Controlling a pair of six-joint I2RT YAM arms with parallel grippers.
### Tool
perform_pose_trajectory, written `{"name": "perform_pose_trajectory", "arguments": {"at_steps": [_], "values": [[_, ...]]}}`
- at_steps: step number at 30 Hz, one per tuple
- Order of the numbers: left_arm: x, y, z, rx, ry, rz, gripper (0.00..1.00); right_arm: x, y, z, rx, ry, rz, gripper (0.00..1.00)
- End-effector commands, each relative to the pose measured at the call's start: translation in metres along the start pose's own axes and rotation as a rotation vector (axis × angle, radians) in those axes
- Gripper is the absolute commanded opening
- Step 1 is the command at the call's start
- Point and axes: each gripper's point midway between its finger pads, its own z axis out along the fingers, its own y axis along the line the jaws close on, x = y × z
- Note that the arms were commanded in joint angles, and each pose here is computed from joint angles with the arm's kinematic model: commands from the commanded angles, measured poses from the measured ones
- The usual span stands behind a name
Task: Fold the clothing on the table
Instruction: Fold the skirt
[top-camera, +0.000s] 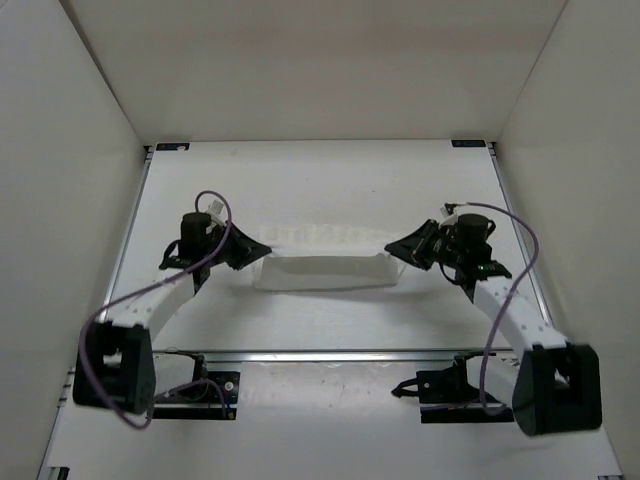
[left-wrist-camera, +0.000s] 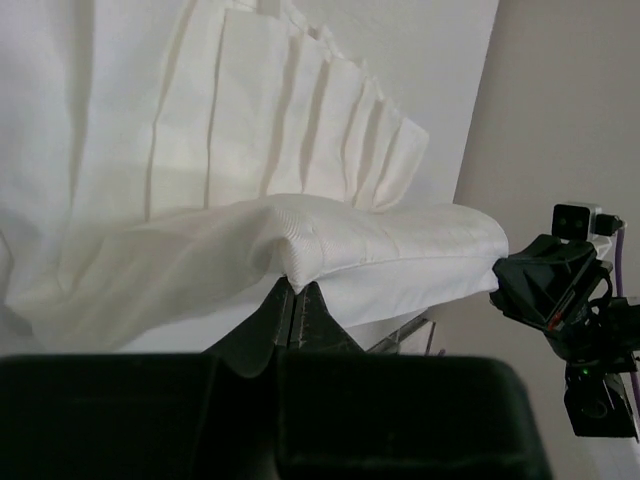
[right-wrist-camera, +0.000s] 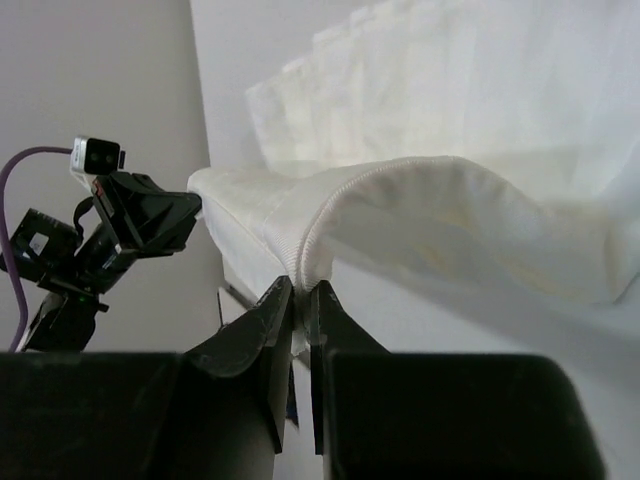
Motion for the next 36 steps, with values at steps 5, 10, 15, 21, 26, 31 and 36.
{"name": "perform_pose_trajectory", "arguments": {"at_steps": [5, 10, 15, 21, 26, 31, 36], "values": [[-0.137, -0.004, 0.082, 0.021, -0.189, 0.004, 0.48, -0.168, -0.02, 0.073, 0.069, -0.242, -0.133, 0.26], [-0.144, -0.028, 0.108, 0.153, -0.066, -0.016, 0.64, -0.174, -0.034, 0.101, 0.061, -0.121, -0.055, 0.5], [-0.099, -0.003, 0.083, 0.034, -0.029, 0.044, 0.68, -0.136, -0.055, 0.07, 0.307, -0.161, -0.161, 0.63], [-0.043, 0.035, 0.038, -0.148, -0.036, 0.179, 0.69, -0.076, -0.094, 0.022, 0.467, -0.14, -0.163, 0.72], [-0.012, 0.058, 0.019, -0.198, -0.054, 0.213, 0.71, -0.037, -0.11, 0.009, 0.42, -0.132, -0.145, 0.76], [0.009, 0.099, 0.007, -0.297, -0.087, 0.177, 0.72, -0.011, -0.125, 0.013, 0.404, -0.07, -0.126, 0.77], [0.01, 0.102, 0.011, -0.339, -0.112, 0.189, 0.71, -0.009, -0.128, 0.028, 0.381, -0.032, -0.111, 0.77]]}}
